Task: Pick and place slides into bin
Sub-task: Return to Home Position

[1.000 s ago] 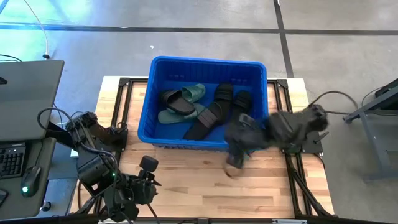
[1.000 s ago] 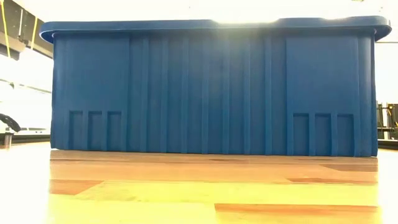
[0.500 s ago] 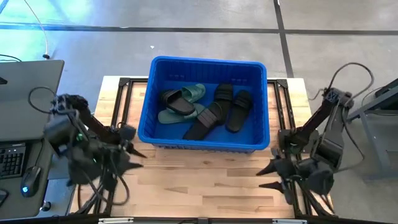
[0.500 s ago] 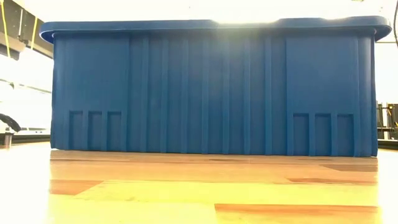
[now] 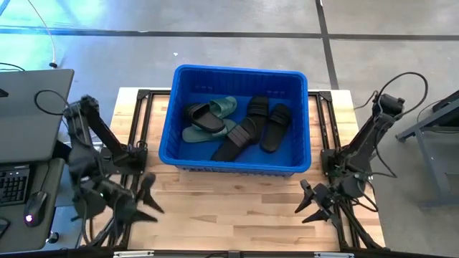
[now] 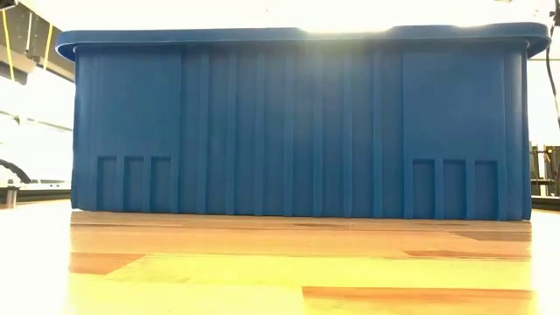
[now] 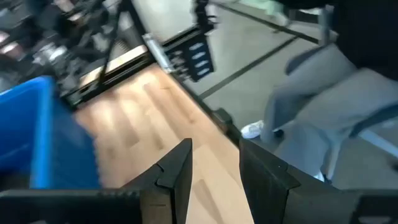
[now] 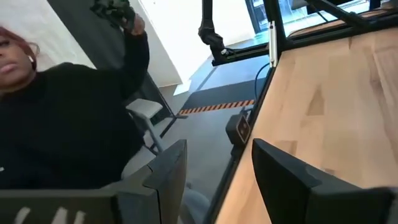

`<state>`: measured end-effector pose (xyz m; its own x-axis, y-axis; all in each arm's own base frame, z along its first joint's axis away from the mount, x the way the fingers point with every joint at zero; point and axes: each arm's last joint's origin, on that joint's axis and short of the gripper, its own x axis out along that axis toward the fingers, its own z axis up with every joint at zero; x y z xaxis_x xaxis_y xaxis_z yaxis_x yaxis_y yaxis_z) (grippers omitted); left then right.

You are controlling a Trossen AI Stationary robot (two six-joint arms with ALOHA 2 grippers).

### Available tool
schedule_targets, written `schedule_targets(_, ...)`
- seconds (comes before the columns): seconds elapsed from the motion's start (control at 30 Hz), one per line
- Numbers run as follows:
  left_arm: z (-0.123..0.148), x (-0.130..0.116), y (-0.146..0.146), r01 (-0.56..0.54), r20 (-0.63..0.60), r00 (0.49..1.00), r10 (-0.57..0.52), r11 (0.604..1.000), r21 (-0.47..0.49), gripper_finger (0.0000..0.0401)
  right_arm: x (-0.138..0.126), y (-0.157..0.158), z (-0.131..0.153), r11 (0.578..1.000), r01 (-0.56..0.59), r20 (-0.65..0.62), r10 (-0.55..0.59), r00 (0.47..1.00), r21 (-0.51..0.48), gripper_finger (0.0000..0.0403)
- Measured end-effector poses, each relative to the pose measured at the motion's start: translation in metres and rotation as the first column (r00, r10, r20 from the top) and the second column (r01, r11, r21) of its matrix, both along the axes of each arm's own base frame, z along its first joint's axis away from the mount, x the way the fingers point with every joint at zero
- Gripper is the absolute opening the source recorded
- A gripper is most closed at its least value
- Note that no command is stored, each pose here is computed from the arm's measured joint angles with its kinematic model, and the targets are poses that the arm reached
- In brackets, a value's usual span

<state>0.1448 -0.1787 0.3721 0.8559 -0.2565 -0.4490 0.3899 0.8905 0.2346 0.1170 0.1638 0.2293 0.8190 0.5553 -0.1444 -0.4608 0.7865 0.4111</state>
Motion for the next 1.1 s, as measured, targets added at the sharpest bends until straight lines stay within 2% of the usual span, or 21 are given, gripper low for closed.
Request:
schedule_targets(0.07, -0.018, 0.001, -0.001, 0.042, 0.020, 0.999, -0.042, 0.999, -0.003, 0.0115, -0.002, -0.006, -0.007, 1.000, -0.014, 0.016, 0.014, 1.000, -0.010, 0.0173)
schedule_targets(0.13, -0.024, -0.003, 0.005, 0.044, 0.047, 0.998, -0.042, 0.998, -0.039, 0.0115, -0.004, -0.014, -0.006, 1.000, -0.007, 0.049, 0.007, 0.999, -0.003, 0.0174)
schedule_targets(0.27, -0.015, -0.021, 0.030, 0.044, 0.104, 0.994, -0.035, 0.996, -0.081, 0.0115, -0.014, -0.030, 0.010, 0.999, -0.032, 0.142, 0.032, 0.989, -0.005, 0.0172)
schedule_targets(0.4, 0.003, -0.044, 0.062, 0.095, 0.225, 0.972, -0.074, 0.992, -0.087, 0.0115, -0.026, -0.046, 0.023, 0.998, -0.049, 0.246, 0.055, 0.968, -0.032, 0.0174)
schedule_targets(0.5, 0.001, -0.057, 0.082, 0.108, 0.292, 0.953, -0.084, 0.992, -0.069, 0.0115, -0.030, -0.055, 0.024, 0.998, 0.002, 0.275, 0.015, 0.961, -0.059, 0.0172)
schedule_targets(0.57, -0.008, -0.061, 0.088, 0.096, 0.345, 0.936, -0.064, 0.992, -0.077, 0.0115, -0.030, -0.058, 0.014, 0.998, 0.058, 0.285, -0.046, 0.957, -0.036, 0.0172)
schedule_targets(0.63, -0.025, -0.061, 0.088, 0.114, 0.388, 0.919, -0.073, 0.990, -0.085, 0.0115, -0.029, -0.057, -0.001, 0.998, 0.063, 0.310, -0.062, 0.949, 0.006, 0.0174)
schedule_targets(0.73, -0.056, -0.058, 0.079, 0.218, 0.456, 0.877, -0.151, 0.971, -0.098, 0.0115, -0.032, -0.057, -0.024, 0.998, -0.019, 0.377, -0.007, 0.926, 0.065, 0.0174)
schedule_targets(0.8, -0.075, -0.057, 0.074, 0.296, 0.495, 0.842, -0.216, 0.951, -0.087, 0.0115, -0.035, -0.059, -0.038, 0.997, -0.051, 0.425, 0.024, 0.905, 0.052, 0.0172)
schedule_targets(0.9, -0.092, -0.059, 0.074, 0.342, 0.547, 0.802, -0.239, 0.935, -0.094, 0.0115, -0.035, -0.059, -0.033, 0.997, -0.046, 0.448, 0.014, 0.894, 0.060, 0.0173)
schedule_targets(1.1, -0.089, -0.070, 0.090, 0.347, 0.608, 0.756, -0.241, 0.936, -0.061, 0.0115, -0.036, -0.059, -0.024, 0.995, -0.079, 0.470, 0.042, 0.881, 0.059, 0.0172)
